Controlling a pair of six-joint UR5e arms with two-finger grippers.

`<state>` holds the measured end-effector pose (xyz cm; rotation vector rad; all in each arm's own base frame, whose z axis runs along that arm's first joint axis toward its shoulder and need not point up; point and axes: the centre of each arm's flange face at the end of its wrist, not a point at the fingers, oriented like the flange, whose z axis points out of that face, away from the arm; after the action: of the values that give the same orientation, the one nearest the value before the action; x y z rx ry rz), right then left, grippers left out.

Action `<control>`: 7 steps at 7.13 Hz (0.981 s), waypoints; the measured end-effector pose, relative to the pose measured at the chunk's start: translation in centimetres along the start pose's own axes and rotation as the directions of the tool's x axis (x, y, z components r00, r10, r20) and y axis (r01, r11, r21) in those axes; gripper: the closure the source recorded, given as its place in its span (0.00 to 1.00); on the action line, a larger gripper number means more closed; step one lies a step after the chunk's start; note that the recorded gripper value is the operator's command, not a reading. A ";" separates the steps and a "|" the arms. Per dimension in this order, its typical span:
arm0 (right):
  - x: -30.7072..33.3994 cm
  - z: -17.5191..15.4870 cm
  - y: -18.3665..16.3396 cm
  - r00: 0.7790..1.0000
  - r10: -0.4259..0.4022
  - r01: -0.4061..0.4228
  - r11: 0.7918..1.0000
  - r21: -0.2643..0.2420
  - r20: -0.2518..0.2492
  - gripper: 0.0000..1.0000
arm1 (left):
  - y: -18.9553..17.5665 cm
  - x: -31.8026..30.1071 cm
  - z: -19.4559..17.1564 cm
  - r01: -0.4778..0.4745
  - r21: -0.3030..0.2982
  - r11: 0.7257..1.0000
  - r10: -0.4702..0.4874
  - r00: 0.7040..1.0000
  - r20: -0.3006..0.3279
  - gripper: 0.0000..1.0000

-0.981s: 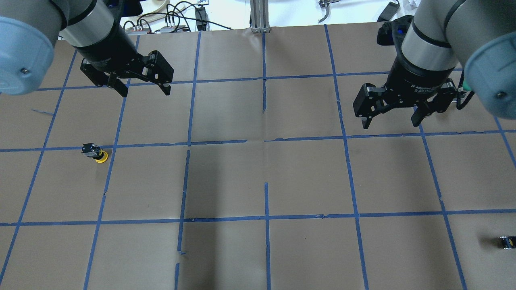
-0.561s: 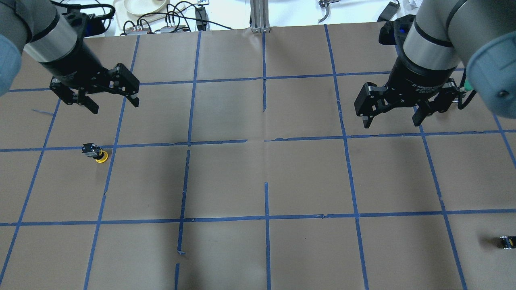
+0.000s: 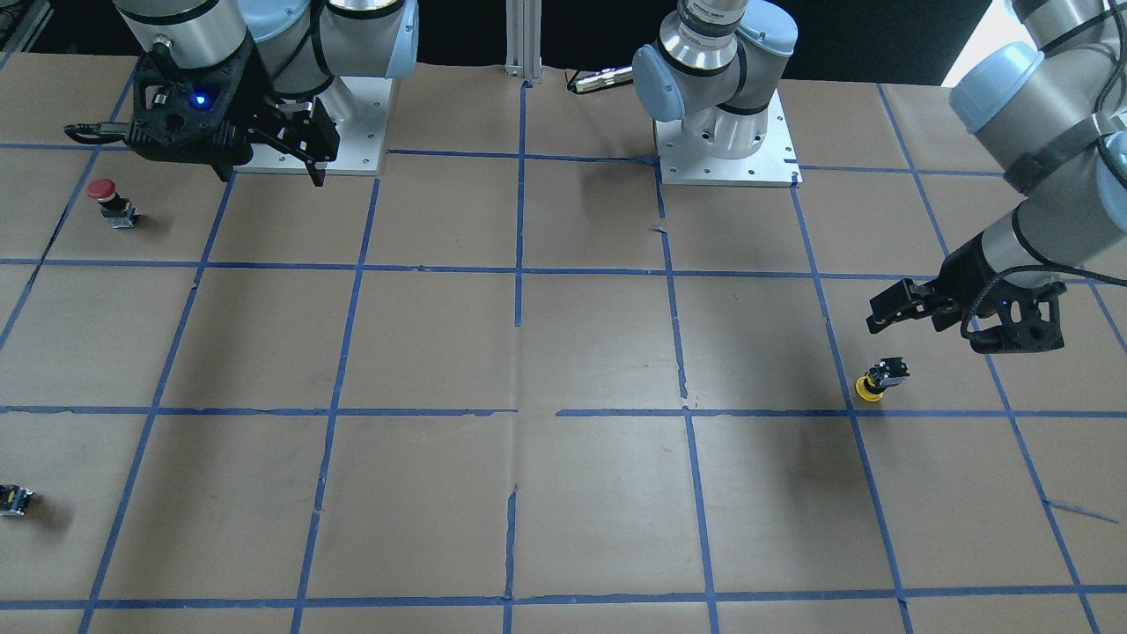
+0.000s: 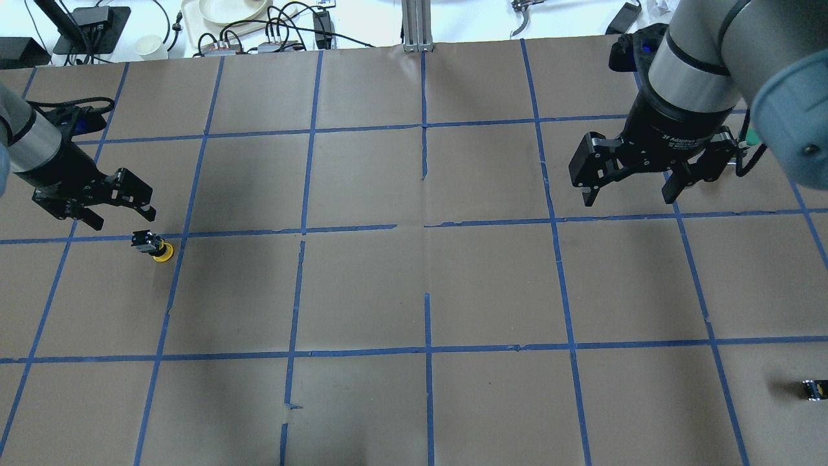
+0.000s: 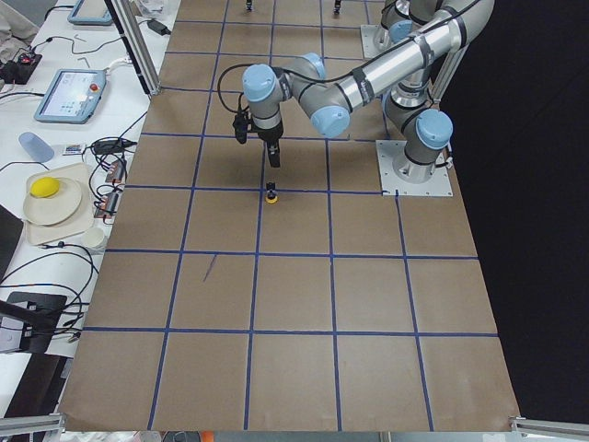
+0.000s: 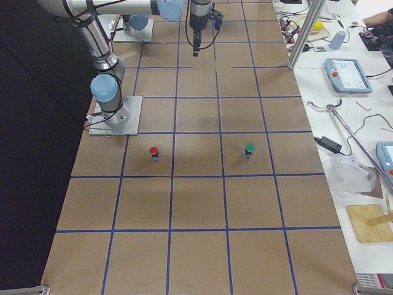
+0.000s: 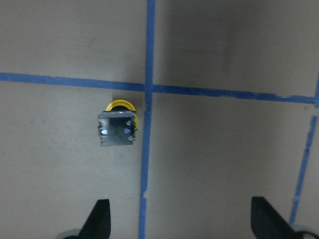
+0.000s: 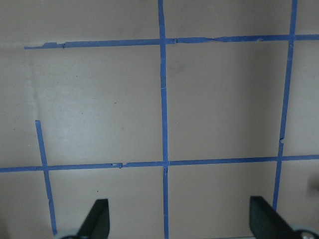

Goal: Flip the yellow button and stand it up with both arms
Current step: 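Lower the left gripper over the yellow button and close on its base, then lift the button with the left gripper while the right arm swings over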

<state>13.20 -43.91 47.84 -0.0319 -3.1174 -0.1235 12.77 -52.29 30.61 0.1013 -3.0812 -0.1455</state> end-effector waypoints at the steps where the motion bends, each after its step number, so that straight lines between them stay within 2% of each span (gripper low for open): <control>1: 0.0 0.0 0.0 1.000 -0.002 0.002 1.000 0.000 0.001 0.00 | -0.6 -1.2 2.5 -0.017 0.012 1.000 0.017 0.999 0.032 0.01; 2: 0.0 0.0 0.0 1.000 -0.002 0.002 1.000 -0.002 0.001 0.00 | -0.9 -1.8 4.6 -0.021 0.019 1.000 0.020 0.999 0.045 0.02; 3: 0.0 0.0 0.1 1.000 -0.002 0.002 1.000 -0.006 0.001 0.00 | -1.0 -2.0 6.3 -0.020 0.018 1.000 0.019 0.999 0.047 0.25; 4: 0.0 0.1 0.2 1.000 -0.002 0.002 1.000 -0.008 0.001 0.00 | -1.0 -2.1 7.2 -0.018 0.015 1.000 0.017 0.999 0.047 0.58; 5: 0.0 0.1 0.2 1.000 -0.002 0.002 1.000 -0.009 0.001 0.00 | -1.0 -2.2 7.5 -0.017 0.012 1.000 0.016 0.999 0.049 0.74; 7: 0.0 0.0 0.2 1.000 -0.003 0.003 1.000 -0.007 -0.004 0.00 | -1.1 -2.2 7.5 -0.017 0.012 1.000 0.017 0.999 0.043 0.79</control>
<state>13.16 -43.73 47.83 -0.0273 -3.1129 -0.1344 14.62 -52.51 22.93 0.0737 -3.1253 -0.1291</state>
